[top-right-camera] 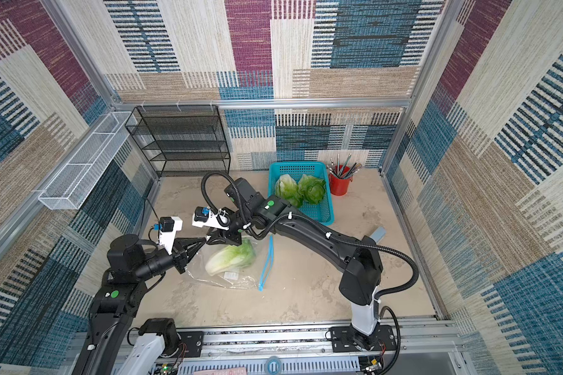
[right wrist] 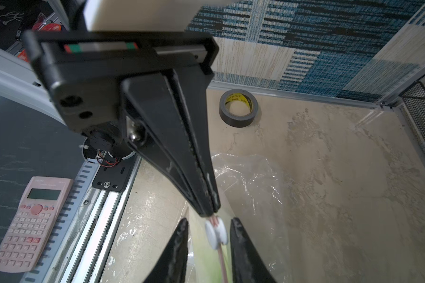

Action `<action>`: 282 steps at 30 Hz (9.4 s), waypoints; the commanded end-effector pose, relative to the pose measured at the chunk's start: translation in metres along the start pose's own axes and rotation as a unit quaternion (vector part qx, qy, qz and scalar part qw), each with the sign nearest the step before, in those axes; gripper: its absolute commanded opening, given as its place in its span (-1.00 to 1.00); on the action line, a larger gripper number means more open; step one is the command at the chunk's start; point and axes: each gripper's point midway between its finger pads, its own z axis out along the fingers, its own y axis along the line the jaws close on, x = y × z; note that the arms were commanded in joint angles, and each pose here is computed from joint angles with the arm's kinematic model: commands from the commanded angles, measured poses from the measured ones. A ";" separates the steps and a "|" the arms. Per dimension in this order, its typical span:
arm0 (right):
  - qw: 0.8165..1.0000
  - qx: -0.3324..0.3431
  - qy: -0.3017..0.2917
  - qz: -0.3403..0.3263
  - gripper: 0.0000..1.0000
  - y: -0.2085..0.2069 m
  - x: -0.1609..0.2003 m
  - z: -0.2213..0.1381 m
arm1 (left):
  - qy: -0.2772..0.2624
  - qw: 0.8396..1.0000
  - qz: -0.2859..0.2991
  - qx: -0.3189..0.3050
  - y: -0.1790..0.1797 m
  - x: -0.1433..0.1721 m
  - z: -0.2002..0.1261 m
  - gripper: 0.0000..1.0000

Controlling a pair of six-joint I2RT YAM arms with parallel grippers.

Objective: Open the zip-top bag and take out the chinese cabbages
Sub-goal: Unzip the zipper on the zipper food storage bag, then open the zipper food storage bag.

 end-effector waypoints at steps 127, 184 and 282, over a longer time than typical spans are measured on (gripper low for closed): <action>0.980 0.159 0.038 0.116 -1.00 -0.032 0.117 -0.067 | 0.004 0.975 0.016 -0.224 0.060 0.008 -0.031 -1.00; 0.977 0.139 -0.045 0.156 -1.00 -0.033 0.092 -0.077 | 0.009 0.991 -0.027 -0.133 0.041 0.009 -0.010 -1.00; 0.979 0.122 -0.029 0.162 -1.00 -0.029 0.095 -0.073 | 0.270 0.959 0.038 -0.076 0.049 0.028 0.067 -0.55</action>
